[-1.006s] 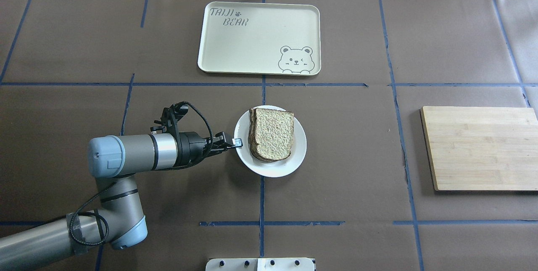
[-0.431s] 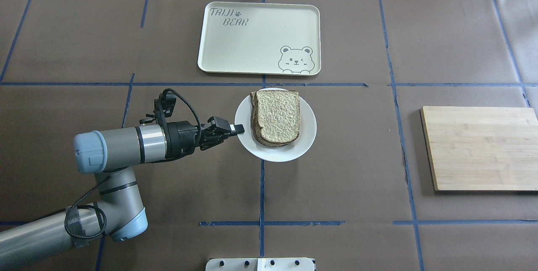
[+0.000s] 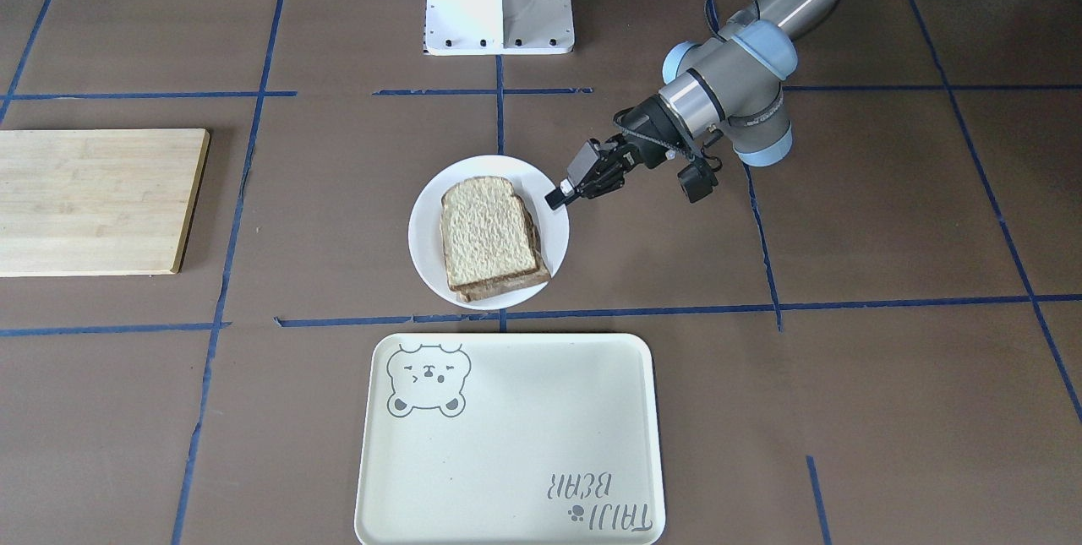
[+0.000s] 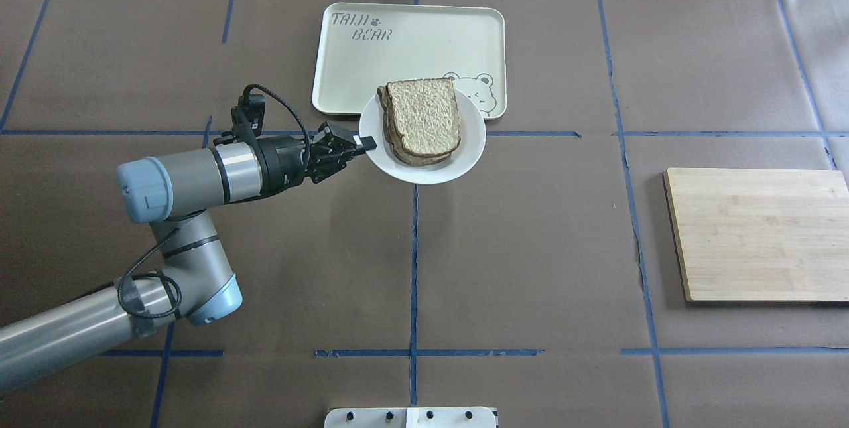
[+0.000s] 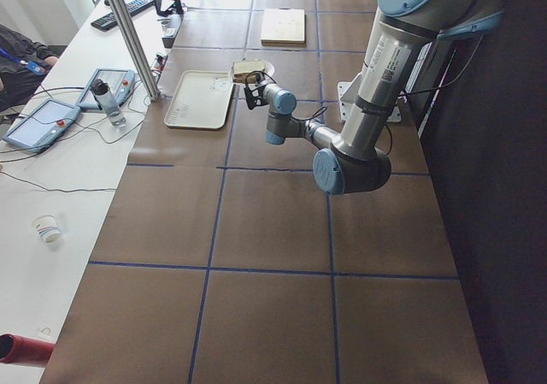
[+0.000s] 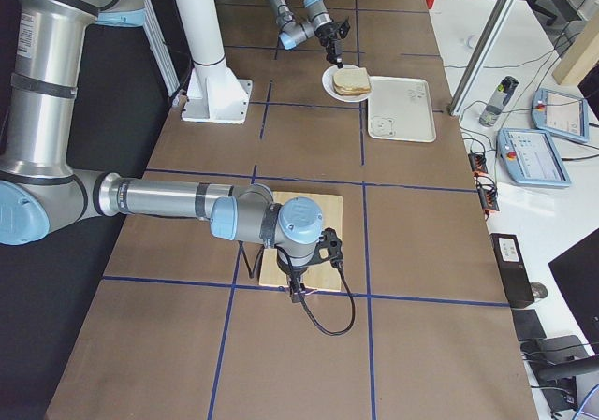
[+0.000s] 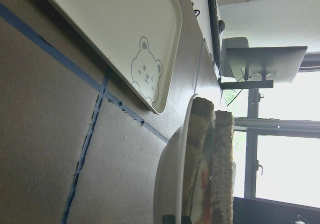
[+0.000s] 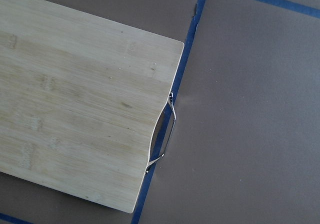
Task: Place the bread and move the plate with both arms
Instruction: 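Slide the plate with the left gripper onto the bear tray, then release the plate on the tray with the left gripper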
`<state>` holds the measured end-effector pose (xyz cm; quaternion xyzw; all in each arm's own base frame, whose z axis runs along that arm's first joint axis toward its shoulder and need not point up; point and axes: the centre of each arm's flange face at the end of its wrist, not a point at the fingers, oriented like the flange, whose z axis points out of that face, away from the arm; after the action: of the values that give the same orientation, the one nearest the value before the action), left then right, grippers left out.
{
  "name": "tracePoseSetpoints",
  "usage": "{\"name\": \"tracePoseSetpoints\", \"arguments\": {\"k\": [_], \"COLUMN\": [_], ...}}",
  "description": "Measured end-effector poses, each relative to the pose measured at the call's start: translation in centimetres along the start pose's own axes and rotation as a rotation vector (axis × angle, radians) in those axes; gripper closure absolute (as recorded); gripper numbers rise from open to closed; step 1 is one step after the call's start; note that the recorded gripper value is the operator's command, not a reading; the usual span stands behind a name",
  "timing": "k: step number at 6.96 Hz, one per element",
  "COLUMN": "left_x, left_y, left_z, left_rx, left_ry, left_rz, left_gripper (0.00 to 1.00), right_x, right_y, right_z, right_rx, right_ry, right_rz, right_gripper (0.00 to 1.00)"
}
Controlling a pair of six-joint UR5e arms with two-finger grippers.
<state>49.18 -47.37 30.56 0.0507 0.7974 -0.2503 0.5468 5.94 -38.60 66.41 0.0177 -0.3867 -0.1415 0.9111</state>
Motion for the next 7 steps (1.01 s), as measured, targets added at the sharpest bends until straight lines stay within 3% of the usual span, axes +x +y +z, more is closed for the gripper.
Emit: {"name": "tracePoseSetpoints", "arguments": {"k": [3,5,6,7], "left_x": [1.2,1.8,1.9,1.8], "left_y": [-9.3,-11.8,-12.1,-12.2], "left_z": [7.2,12.1,13.3,13.7], "left_rx": [0.156,0.226,0.242,0.247], "left_ry": [-0.077,-0.134,-0.149,-0.159], "left_rz": [-0.077,-0.092,-0.094,-0.094], "left_gripper": [0.96,0.89,0.62,0.01], "right_x": [0.0,0.1,0.2,0.2], "right_y": [0.0,0.0,0.1,0.0], "right_z": [0.0,0.1,0.2,0.2], "right_rx": [-0.001,-0.002,-0.003,-0.004], "right_ry": [0.0,-0.001,-0.001,-0.002], "right_rz": [0.001,0.002,0.004,0.005], "right_gripper": [0.0,0.0,0.0,0.0]}}
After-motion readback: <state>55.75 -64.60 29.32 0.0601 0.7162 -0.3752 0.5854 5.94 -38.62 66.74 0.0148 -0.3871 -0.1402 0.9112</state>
